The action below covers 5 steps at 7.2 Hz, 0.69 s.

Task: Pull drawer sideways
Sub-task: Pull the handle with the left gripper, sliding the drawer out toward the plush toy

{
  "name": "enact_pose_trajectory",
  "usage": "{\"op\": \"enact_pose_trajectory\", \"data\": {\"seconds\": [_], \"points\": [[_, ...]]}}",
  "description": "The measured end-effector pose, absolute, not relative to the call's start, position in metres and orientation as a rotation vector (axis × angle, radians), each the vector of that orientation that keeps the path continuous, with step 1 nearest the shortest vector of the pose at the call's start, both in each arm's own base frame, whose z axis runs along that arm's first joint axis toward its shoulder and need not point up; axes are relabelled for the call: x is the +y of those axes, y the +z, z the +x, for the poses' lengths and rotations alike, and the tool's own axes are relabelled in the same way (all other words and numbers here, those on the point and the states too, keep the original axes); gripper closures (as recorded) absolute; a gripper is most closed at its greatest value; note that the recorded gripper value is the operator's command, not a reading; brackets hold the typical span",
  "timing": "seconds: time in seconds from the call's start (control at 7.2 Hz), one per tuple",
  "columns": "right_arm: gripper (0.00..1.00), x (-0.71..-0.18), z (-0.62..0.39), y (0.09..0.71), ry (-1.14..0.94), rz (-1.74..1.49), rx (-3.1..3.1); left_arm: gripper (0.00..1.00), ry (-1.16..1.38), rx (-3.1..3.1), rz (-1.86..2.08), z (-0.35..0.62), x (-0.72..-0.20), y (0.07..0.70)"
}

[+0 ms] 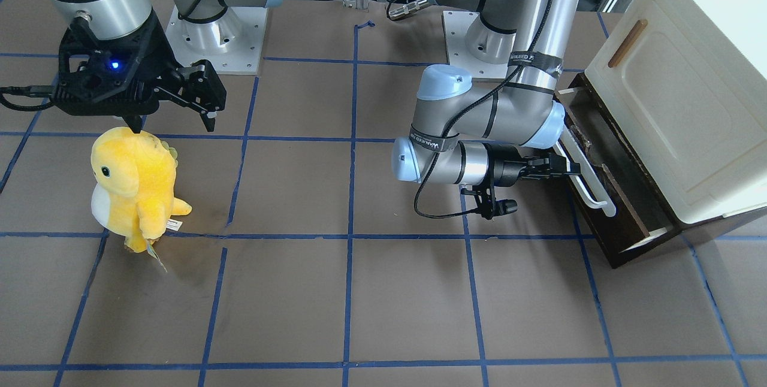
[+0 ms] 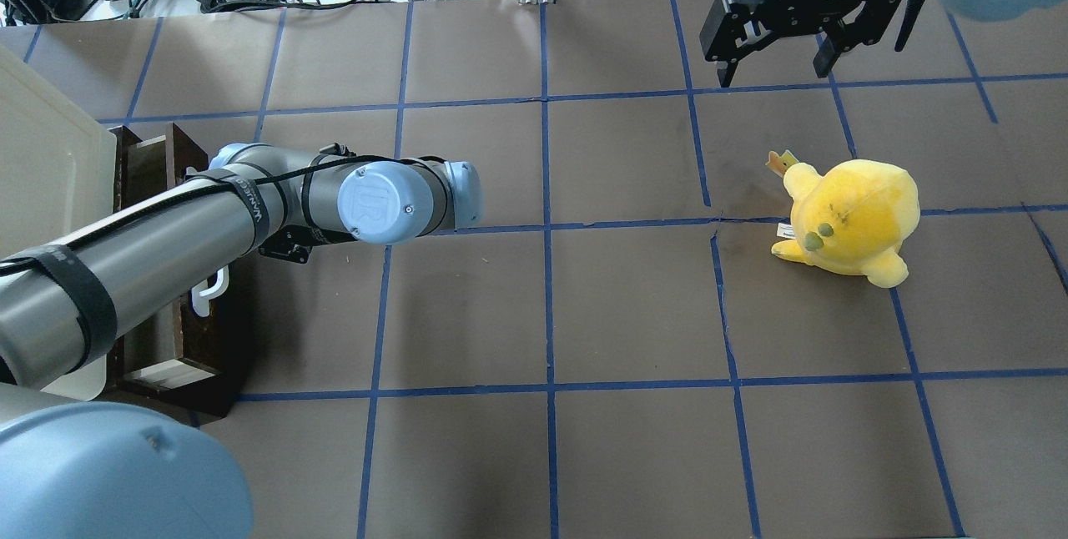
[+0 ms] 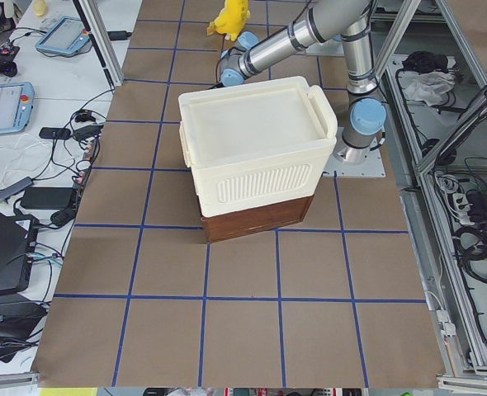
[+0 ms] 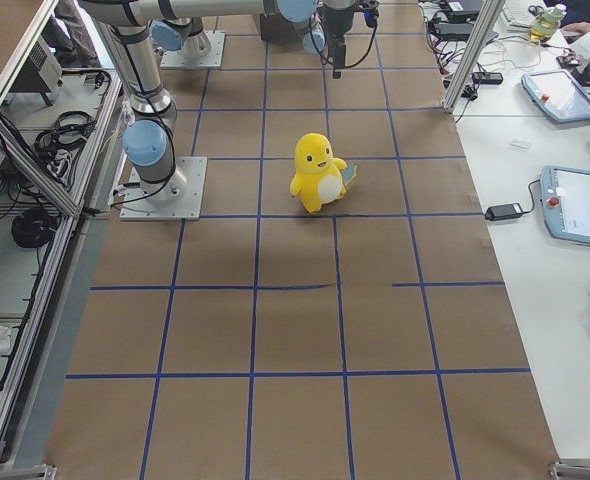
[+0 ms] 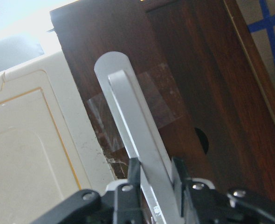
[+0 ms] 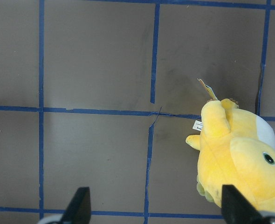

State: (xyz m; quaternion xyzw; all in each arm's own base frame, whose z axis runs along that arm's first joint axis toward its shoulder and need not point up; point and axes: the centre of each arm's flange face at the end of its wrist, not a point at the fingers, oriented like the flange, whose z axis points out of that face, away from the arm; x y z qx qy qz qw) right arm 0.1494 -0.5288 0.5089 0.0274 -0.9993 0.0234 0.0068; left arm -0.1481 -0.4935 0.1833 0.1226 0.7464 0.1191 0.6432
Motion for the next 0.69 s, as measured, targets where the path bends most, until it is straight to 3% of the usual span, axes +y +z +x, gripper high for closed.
{"op": "enact_pose_trajectory", "data": {"seconds": [0.69], "points": [[0.00,-0.529,0.149,0.509,0.073,0.086,-3.126,0.81,0.258,1.694,0.305,-0.160,-0.490,0.182]]}}
